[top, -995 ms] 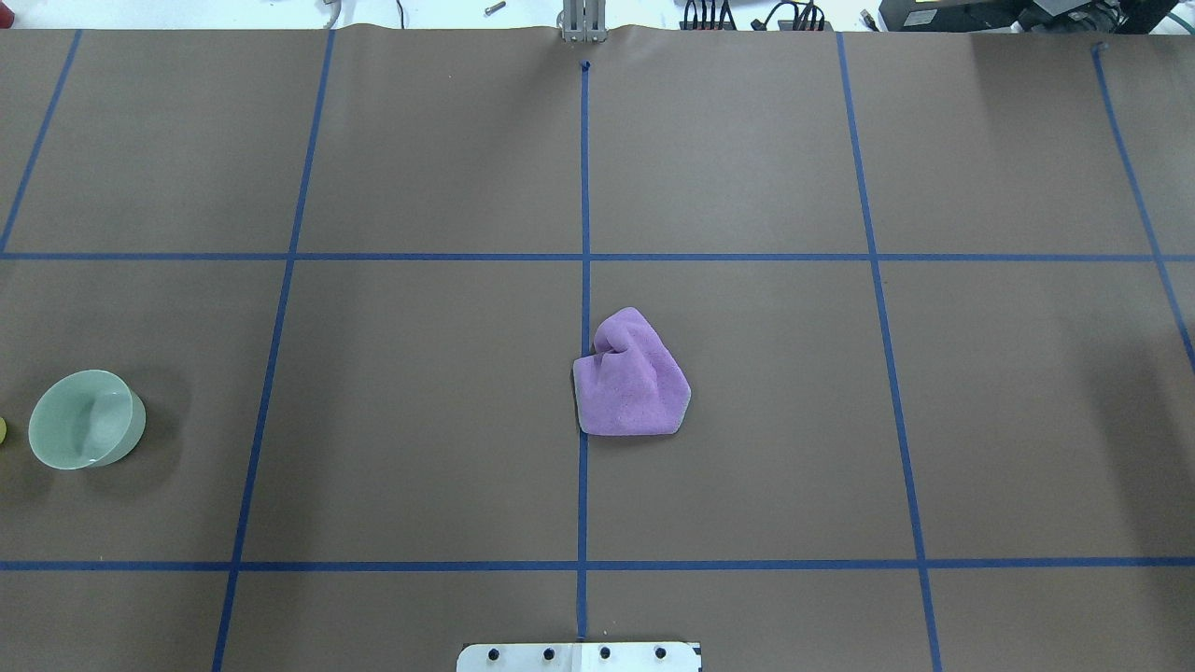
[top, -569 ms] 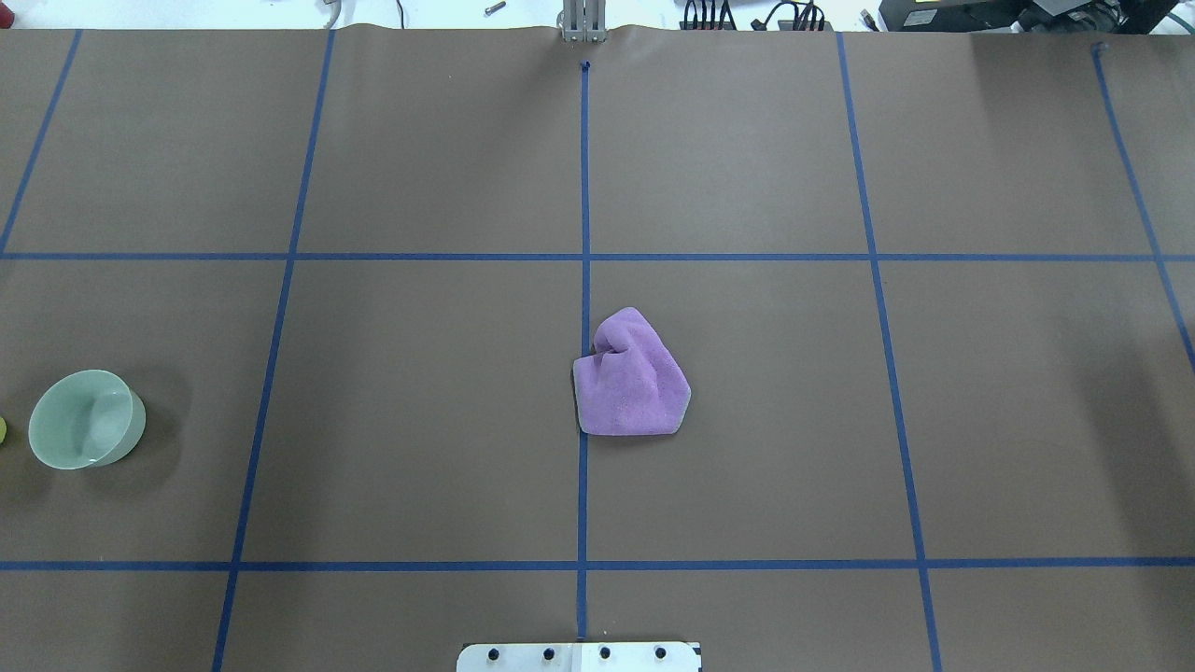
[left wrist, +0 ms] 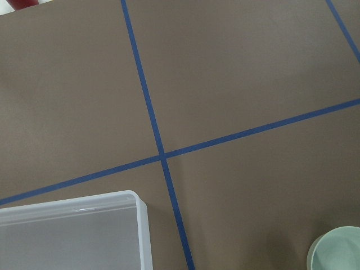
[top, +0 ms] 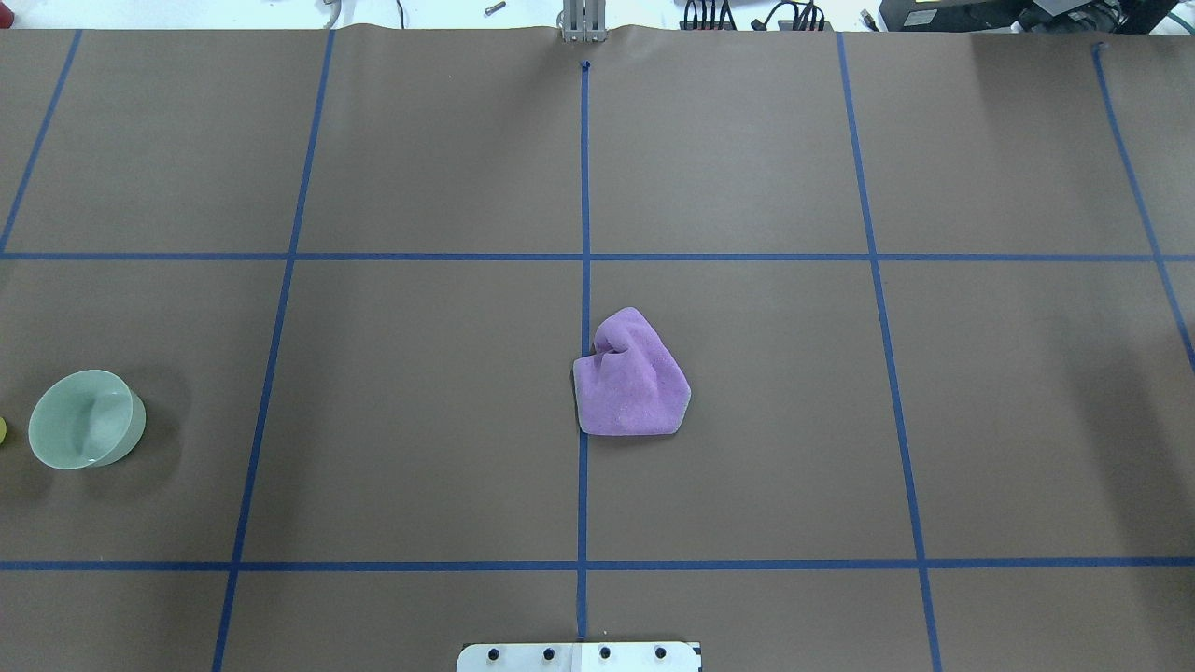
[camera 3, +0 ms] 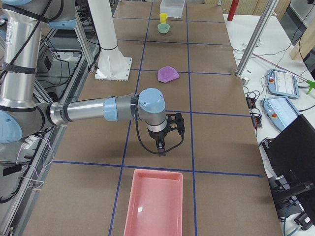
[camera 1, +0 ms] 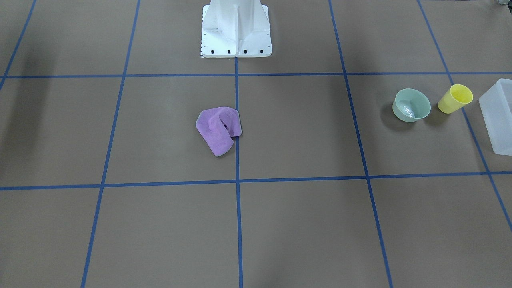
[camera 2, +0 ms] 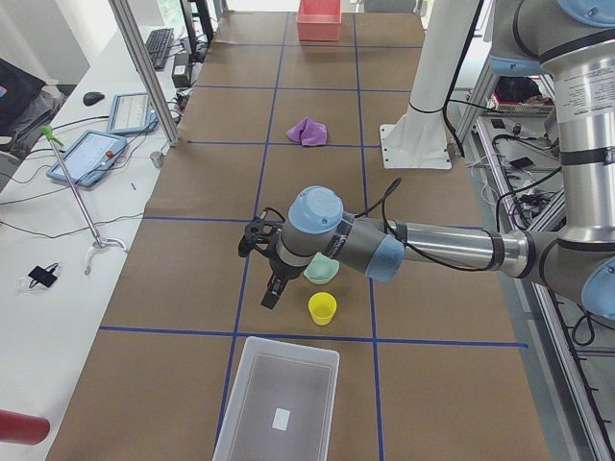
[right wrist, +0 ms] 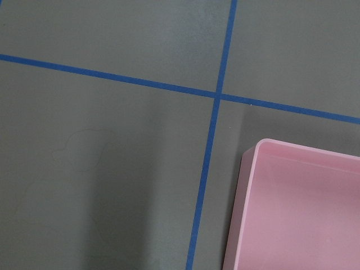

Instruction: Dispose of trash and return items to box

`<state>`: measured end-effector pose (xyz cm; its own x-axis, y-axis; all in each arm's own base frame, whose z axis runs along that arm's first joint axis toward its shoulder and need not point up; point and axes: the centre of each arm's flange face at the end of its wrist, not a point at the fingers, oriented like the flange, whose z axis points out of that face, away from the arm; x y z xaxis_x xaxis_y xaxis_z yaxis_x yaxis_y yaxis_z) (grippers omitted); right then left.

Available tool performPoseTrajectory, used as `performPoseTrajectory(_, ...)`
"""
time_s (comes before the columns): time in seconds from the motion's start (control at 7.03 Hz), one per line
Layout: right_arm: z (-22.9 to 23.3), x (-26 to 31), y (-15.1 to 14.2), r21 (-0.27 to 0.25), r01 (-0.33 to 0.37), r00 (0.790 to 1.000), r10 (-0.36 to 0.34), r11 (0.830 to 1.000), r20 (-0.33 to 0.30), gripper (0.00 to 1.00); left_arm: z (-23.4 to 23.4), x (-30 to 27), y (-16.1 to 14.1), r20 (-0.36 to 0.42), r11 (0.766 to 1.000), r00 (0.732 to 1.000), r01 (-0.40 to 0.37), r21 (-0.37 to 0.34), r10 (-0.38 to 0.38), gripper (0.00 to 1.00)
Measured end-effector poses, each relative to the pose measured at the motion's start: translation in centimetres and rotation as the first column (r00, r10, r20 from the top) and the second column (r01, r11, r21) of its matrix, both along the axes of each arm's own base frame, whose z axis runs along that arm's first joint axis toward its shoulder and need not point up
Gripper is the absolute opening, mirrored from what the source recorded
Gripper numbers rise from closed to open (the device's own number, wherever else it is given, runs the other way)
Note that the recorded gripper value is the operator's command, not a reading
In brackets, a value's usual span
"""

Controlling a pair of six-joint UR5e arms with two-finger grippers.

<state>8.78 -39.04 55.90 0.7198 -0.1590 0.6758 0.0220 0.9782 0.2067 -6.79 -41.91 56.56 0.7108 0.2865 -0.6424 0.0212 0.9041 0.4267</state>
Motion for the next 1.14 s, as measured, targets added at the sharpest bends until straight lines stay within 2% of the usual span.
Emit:
performPoseTrajectory(0.43,-0.9,0.0,0.0,-0.007,-0.027,1.0,0.027,1.0,0.007,1.0,3.2,4.7,-0.2,-0.019,0.995,0.998,-0.068,-0.077,0.066,0.99)
performPoseTrajectory(0.85,-0.9,0.0,0.2,-0.009,-0.026,1.0,0.027,1.0,0.007,1.0,10.5,11.4,2.7,-0.11,0.99,0.993,-0.056,-0.13,0.042,0.97)
performPoseTrajectory(1.14,-0.8,0.0,0.3,-0.011,-0.026,1.0,0.026,1.0,0.007,1.0,12.9,13.5,4.0,-0.145,0.989,0.989,-0.051,-0.138,0.031,0.97)
